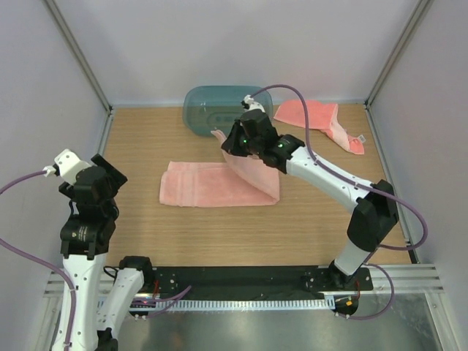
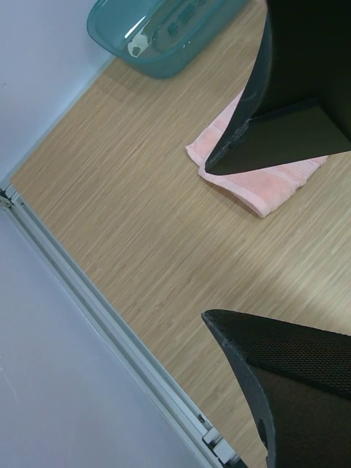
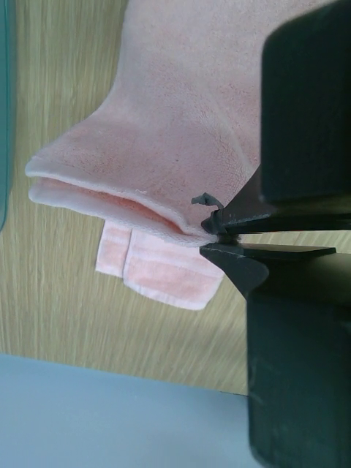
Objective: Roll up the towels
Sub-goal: Fold the towel
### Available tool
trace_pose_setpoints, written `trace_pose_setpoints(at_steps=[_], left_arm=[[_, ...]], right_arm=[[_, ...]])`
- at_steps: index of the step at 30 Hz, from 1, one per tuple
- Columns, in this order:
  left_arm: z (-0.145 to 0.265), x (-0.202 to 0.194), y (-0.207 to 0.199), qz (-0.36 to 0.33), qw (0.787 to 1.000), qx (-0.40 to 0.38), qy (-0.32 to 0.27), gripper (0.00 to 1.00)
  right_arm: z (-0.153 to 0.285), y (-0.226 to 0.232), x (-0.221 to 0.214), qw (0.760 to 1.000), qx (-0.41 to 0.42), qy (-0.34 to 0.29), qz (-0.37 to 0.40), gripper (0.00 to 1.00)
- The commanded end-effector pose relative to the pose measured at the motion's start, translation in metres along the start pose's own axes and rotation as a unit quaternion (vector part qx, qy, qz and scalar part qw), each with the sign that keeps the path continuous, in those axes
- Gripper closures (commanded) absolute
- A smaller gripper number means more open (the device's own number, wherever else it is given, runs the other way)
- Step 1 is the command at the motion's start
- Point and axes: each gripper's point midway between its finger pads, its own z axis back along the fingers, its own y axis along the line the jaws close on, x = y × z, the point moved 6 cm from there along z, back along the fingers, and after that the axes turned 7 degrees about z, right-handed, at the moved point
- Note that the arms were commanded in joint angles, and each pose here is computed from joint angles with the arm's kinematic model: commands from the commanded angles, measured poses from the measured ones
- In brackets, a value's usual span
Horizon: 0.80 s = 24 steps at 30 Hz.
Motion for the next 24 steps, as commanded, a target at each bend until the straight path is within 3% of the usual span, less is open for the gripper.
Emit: trace_pose_setpoints(at_steps=[1, 10, 15, 18, 21, 22, 23, 24], left_arm=[[-0.002, 0.008, -0.003, 0.017, 1.000, 0.001, -0.023, 0.25], [-0.002, 0.008, -0.003, 0.016, 1.000, 0.001, -0.024, 0.25], [-0.003, 0.008, -0.003, 0.013, 1.000, 0.002, -0.022, 0.25], [-0.004, 0.007, -0.003, 0.010, 1.000, 0.004, -0.021, 0.25], [-0.005, 0.006, -0.003, 0.009, 1.000, 0.004, -0.020, 0.25], [-0.005, 0.006, -0.004, 0.007, 1.000, 0.004, -0.019, 0.25], [-0.006, 0.006, -0.004, 0.005, 1.000, 0.006, -0.018, 0.25], [-0.008, 0.005, -0.004, 0.002, 1.000, 0.008, -0.017, 0.25]], right_arm=[[-0.001, 0.042, 0.012, 0.998, 0.039, -0.039, -0.002, 0.99], [-0.058, 0.111, -0.057, 0.995, 0.096, -0.001, 0.025, 0.99], [-0.105, 0.131, -0.132, 0.989, 0.126, 0.075, 0.028, 0.99], [-0.114, 0.146, -0.161, 0.981, 0.162, 0.100, 0.027, 0.82], [-0.121, 0.154, -0.181, 0.975, 0.182, 0.123, 0.033, 0.57], [-0.120, 0.156, -0.182, 0.973, 0.190, 0.128, 0.031, 0.43], [-0.118, 0.156, -0.182, 0.972, 0.192, 0.130, 0.031, 0.37], [-0.116, 0.158, -0.178, 0.972, 0.196, 0.127, 0.032, 0.16]])
